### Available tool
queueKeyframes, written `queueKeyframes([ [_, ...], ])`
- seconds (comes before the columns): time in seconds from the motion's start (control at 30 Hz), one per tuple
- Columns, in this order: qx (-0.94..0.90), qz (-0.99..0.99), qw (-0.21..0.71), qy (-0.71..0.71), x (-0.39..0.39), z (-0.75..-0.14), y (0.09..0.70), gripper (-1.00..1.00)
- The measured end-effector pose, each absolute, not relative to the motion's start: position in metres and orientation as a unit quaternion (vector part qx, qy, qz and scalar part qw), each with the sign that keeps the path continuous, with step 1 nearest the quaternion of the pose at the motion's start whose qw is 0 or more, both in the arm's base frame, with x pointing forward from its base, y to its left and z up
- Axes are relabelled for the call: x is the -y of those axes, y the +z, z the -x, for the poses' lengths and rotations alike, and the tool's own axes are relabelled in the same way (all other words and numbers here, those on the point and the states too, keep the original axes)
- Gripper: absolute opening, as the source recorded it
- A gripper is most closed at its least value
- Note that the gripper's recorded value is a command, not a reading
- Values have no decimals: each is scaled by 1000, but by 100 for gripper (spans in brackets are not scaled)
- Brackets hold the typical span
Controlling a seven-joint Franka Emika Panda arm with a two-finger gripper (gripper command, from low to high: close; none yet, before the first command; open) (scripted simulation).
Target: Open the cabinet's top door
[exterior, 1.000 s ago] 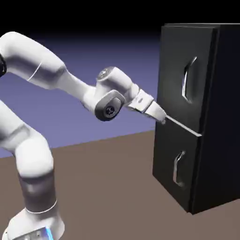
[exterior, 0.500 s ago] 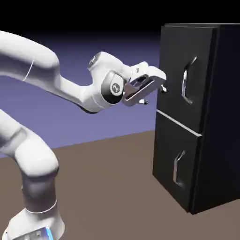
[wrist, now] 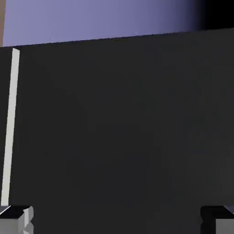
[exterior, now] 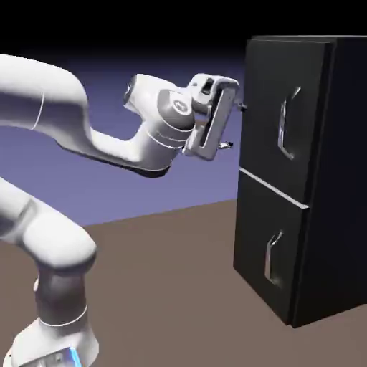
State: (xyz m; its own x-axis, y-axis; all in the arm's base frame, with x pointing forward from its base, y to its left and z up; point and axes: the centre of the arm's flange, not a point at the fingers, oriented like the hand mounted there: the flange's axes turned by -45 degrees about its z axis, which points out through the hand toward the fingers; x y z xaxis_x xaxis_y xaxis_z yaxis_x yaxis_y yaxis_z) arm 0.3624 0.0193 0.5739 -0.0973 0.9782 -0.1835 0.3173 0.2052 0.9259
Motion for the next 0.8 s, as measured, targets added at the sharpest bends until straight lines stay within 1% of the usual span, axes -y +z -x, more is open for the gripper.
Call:
queueKeyframes([
  [0.43, -716, -270, 592, 253, 18, -358, 577, 100],
  [0.8, -722, -72, 680, 108, 64, -367, 564, 100],
])
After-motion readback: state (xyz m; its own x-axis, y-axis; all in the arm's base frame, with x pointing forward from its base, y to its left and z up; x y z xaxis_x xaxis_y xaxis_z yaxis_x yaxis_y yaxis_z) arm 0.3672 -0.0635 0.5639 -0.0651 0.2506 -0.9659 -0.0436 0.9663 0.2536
